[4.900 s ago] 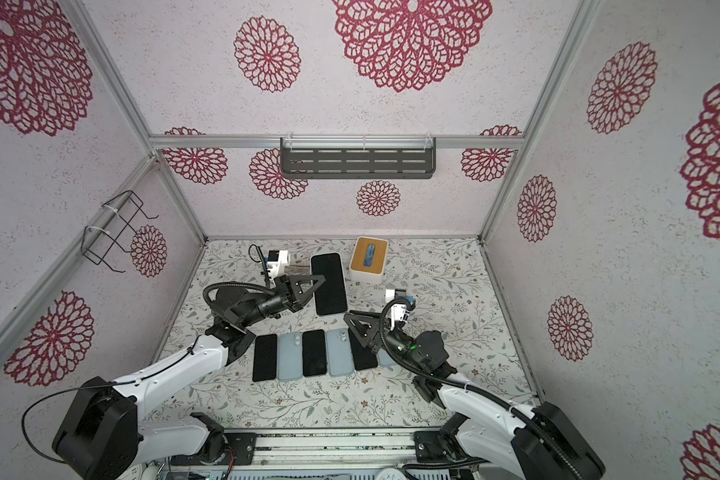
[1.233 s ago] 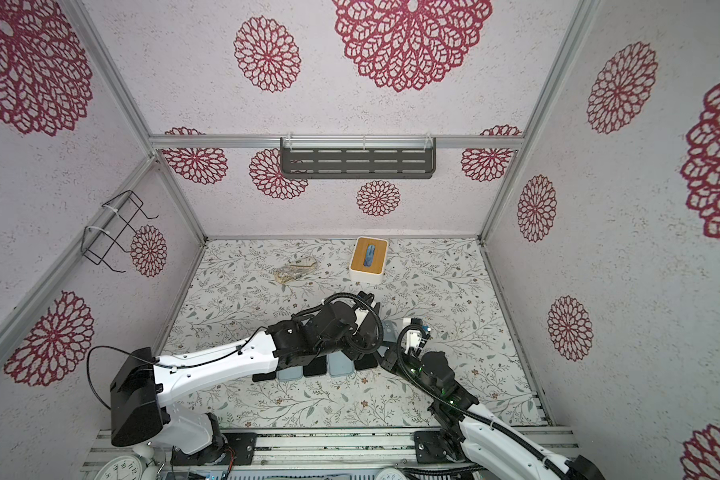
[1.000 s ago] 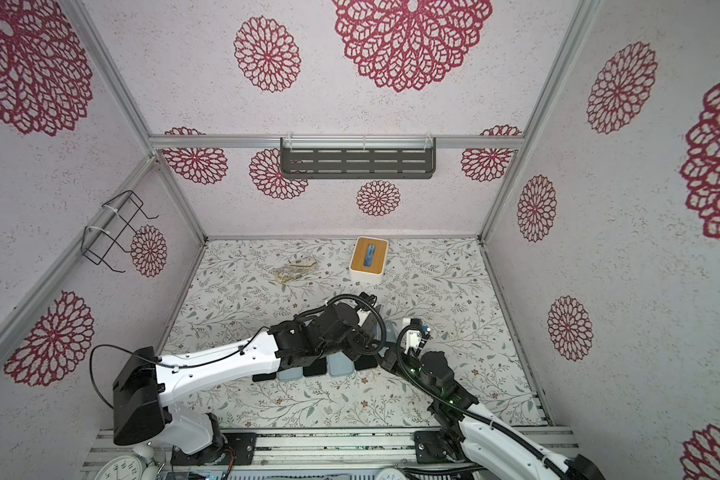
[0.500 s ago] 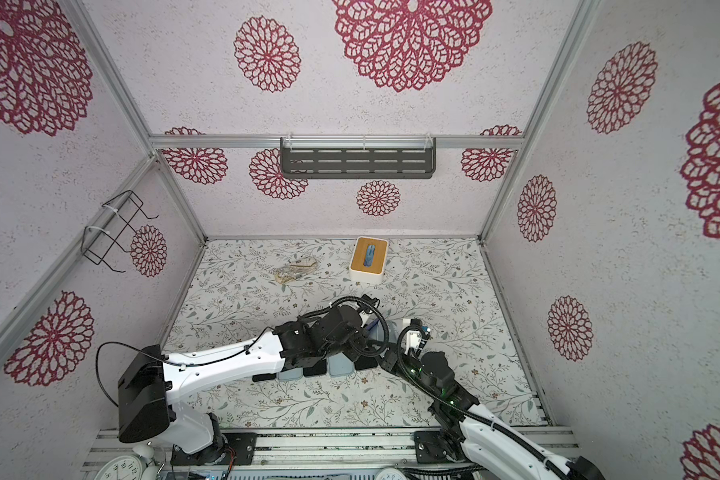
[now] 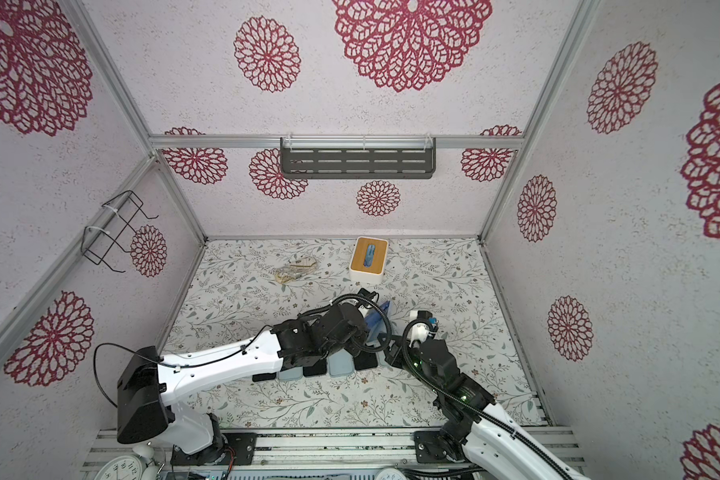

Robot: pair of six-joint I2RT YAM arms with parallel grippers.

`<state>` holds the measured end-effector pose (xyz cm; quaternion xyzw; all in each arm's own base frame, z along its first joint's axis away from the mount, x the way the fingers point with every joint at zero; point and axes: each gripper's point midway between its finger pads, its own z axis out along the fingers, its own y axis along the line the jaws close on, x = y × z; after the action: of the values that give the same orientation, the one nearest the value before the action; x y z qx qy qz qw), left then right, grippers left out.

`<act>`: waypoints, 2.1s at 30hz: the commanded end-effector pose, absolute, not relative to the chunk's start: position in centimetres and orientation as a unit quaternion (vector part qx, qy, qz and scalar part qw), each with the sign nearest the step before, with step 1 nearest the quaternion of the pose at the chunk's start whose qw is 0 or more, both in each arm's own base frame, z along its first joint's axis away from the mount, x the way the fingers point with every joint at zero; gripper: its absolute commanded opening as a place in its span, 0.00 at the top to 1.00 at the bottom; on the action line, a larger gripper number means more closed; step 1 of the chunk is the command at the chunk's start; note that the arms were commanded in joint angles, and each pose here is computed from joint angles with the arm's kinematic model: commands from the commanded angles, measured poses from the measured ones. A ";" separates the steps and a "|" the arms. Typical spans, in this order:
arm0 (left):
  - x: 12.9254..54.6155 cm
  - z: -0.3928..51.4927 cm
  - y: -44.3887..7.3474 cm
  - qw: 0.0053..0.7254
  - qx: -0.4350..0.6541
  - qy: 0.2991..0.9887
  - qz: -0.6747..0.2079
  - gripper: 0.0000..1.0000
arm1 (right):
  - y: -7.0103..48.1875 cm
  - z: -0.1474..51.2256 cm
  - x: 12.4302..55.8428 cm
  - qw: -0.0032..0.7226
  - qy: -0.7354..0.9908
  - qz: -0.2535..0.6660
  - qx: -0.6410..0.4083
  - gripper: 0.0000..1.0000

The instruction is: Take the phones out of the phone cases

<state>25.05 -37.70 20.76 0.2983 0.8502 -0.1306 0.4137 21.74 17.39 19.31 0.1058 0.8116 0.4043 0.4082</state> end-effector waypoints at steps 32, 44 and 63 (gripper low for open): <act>30.1 16.3 -44.6 0.295 0.374 0.879 0.034 0.92 | -3.3 40.9 18.3 0.686 0.687 0.050 0.234 1.00; 31.1 14.2 -46.7 0.294 0.408 0.860 0.082 0.91 | -2.5 41.3 18.2 0.694 0.680 0.081 0.221 1.00; 27.9 14.7 -50.7 0.367 0.442 0.813 0.096 0.91 | -1.9 40.5 18.3 0.689 0.686 0.098 0.213 1.00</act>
<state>28.23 -49.98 11.65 0.4566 0.8148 0.1240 0.3350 18.71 -1.56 39.66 0.2091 0.6982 0.0907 0.6787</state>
